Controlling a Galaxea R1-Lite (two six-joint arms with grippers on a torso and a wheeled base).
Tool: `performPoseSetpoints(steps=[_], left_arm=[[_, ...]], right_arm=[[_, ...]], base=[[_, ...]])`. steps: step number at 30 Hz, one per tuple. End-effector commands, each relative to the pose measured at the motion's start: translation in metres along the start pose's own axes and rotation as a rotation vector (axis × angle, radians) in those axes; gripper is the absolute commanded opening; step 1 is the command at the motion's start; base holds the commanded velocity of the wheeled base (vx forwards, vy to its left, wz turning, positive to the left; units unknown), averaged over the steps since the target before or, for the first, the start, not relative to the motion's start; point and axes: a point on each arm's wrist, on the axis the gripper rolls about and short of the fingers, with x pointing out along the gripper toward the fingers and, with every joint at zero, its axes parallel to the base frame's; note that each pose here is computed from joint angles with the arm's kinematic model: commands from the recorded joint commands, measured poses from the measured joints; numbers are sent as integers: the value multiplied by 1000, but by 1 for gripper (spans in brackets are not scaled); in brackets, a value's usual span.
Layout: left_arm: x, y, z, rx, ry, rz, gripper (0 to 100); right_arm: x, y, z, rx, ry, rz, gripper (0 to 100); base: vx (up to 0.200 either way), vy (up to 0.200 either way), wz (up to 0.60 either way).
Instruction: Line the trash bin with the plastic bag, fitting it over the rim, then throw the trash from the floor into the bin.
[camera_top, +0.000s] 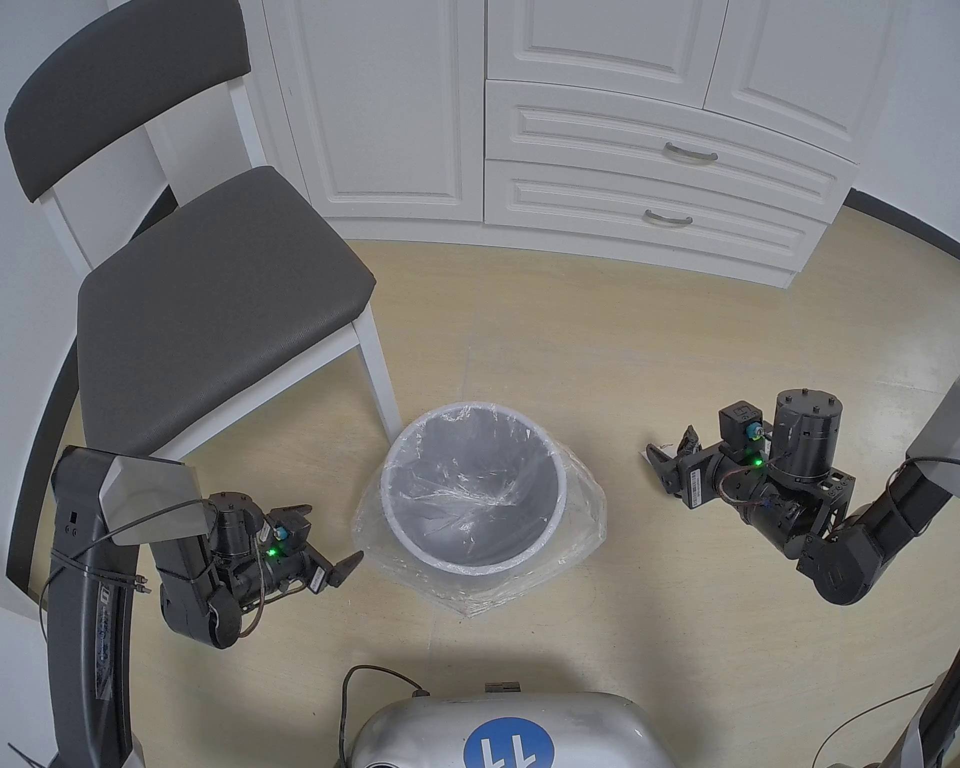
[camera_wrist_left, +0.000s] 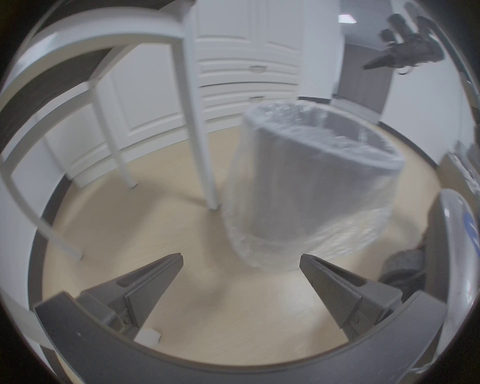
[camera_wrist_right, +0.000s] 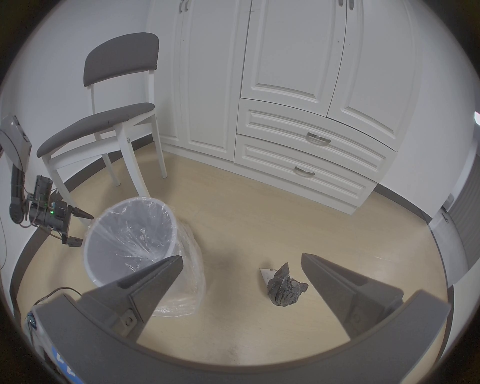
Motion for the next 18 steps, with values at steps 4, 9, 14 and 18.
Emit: performPoseSetpoints(steps=[4,9,14,18], left_arm=[[8,-16,1,79,-37,-140,100],[26,-20,3,88,-46,-159,100],[36,-16,7,88,-39,-166,100],[45,-13,9,86,-33,-171,0]], right_arm=[[-2,1,-4,-24,16,4,100],[0,1,-6,-26,22,5,100],[3,-2,-9,-46,32,-6,100],[4,-4,-11,-47,36,-10,100]], base=[[0,0,0],[0,0,0],[0,0,0],[0,0,0]])
